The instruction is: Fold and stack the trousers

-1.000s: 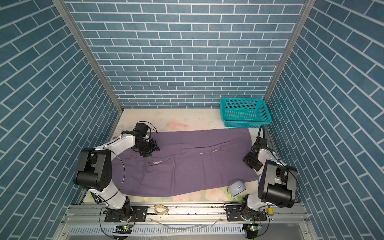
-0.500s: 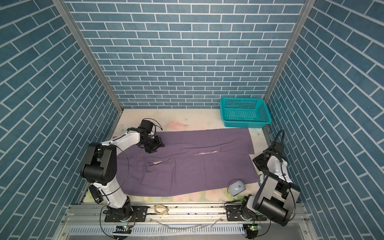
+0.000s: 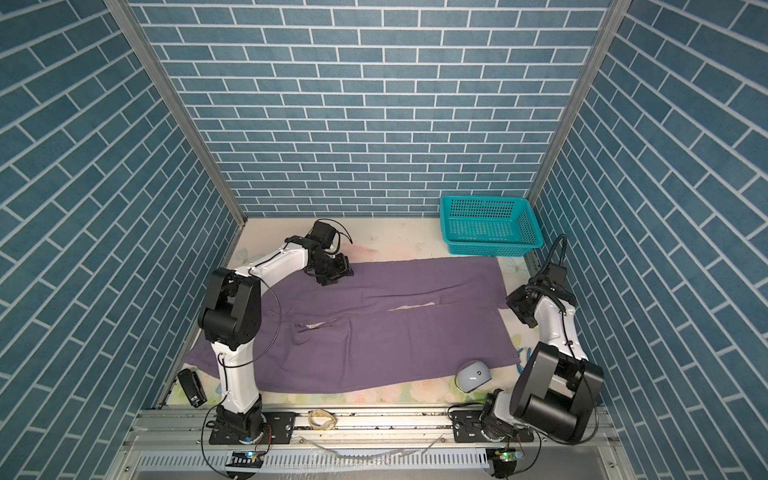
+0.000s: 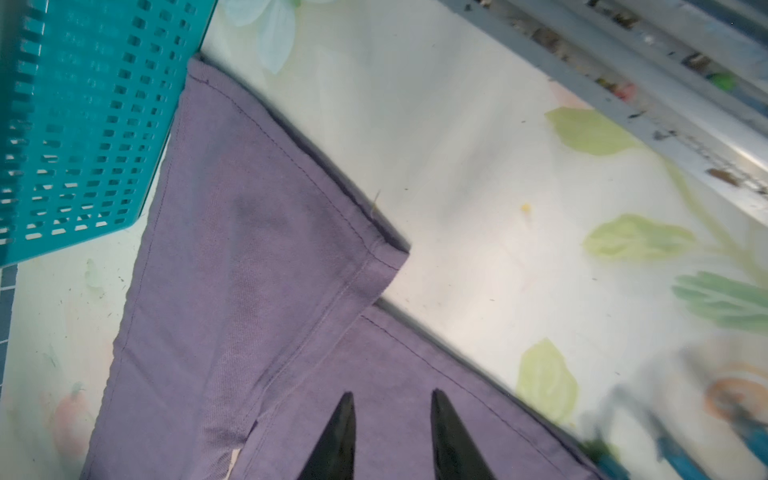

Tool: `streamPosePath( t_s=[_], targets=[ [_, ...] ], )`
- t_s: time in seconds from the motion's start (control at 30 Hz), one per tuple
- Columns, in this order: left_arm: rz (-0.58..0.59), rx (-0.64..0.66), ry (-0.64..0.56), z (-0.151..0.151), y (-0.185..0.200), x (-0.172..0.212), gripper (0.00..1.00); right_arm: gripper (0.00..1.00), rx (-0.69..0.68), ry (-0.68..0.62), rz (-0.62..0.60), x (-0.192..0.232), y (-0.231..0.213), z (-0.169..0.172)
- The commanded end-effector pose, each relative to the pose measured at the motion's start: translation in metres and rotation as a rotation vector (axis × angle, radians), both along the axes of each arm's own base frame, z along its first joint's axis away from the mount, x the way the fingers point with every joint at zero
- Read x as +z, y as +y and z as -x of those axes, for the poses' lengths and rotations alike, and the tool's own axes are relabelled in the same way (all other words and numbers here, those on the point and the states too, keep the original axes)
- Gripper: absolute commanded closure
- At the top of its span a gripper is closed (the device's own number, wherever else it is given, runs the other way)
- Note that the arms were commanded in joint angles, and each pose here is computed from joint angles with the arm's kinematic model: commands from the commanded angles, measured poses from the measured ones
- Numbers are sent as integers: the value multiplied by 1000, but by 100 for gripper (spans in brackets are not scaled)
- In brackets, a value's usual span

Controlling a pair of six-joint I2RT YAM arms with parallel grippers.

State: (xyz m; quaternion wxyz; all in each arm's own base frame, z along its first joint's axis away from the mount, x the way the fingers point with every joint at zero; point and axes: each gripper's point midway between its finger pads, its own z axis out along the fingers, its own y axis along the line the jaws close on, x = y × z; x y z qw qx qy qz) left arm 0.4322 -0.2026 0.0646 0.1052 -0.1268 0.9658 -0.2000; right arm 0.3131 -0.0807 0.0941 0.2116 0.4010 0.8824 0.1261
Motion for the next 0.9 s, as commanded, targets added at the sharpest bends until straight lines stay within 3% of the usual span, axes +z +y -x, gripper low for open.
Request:
streamPosePath(
  t_s=[0.0, 0.13, 0.27, 0.43, 0.6, 0.7, 0.8, 0.87],
  targets=[
    [-32, -10, 44, 1, 1, -15, 37, 72, 24, -44, -59, -3, 9, -25],
    [-35, -20, 60, 3, 0, -23, 37, 70, 41, -37, -95, -17, 13, -44],
    [-35, -28, 80, 11, 2, -31, 37, 58, 62, 23, -51, -30, 11, -54],
    [-38, -28, 107, 22, 5, -44, 37, 58, 55, 86, -7, -46, 2, -61],
    [-29, -3, 130, 28, 10, -56, 38, 67, 46, 151, 20, -62, -7, -65],
    [-23, 9, 138, 29, 12, -60, 38, 78, 52, 180, 40, -68, -12, -68],
    [-29, 10, 142, 28, 15, -62, 38, 97, 64, 219, 65, -74, -18, -70],
    [-32, 13, 141, 28, 17, -61, 38, 100, 56, 248, 98, -77, -27, -71]
  ],
)
